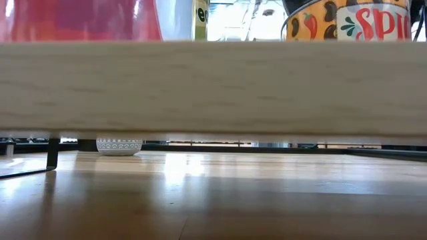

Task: Pick and place cans onto a shelf
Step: Put the canned pineapple on the shelf, then adjust the cans on the shelf

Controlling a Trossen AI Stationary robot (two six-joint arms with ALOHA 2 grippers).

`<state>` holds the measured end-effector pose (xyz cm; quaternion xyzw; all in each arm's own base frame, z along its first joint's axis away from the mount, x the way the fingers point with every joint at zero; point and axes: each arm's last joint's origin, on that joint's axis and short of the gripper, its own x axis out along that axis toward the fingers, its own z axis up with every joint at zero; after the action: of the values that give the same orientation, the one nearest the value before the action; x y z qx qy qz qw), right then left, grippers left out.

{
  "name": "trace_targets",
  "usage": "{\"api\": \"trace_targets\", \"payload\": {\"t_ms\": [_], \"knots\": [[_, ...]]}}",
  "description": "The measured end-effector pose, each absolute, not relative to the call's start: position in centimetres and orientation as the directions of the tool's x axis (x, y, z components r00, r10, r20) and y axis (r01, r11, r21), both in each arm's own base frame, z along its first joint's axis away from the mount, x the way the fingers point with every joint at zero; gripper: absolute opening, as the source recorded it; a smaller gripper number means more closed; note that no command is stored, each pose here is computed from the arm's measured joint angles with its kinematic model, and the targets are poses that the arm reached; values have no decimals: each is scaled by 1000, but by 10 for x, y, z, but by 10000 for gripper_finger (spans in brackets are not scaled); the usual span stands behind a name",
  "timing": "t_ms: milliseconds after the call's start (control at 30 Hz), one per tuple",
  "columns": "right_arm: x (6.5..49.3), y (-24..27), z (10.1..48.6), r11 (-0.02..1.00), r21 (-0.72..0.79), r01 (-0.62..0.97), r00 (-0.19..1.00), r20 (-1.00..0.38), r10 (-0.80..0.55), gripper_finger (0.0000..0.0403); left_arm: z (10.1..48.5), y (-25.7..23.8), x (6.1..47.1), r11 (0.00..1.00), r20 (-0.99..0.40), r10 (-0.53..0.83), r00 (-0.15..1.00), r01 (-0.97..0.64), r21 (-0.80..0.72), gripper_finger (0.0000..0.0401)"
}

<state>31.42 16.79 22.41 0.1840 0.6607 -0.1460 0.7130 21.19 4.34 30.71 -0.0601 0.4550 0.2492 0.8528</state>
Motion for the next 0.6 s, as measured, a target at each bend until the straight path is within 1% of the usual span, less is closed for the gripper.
{"api": "trace_targets", "payload": {"t_ms": [167, 400, 600], "knots": [[315, 168, 218, 878, 91, 470, 98, -994, 50, 5, 307, 43, 212, 866, -806, 370, 462, -486, 119, 59], [315, 168, 216, 876, 90, 473, 95, -994, 50, 65, 307, 43, 212, 865, -806, 370, 462, -488, 118, 59], [314, 168, 216, 877, 90, 473, 93, -994, 52, 88, 307, 43, 212, 864, -806, 370, 462, -489, 117, 59]]}}
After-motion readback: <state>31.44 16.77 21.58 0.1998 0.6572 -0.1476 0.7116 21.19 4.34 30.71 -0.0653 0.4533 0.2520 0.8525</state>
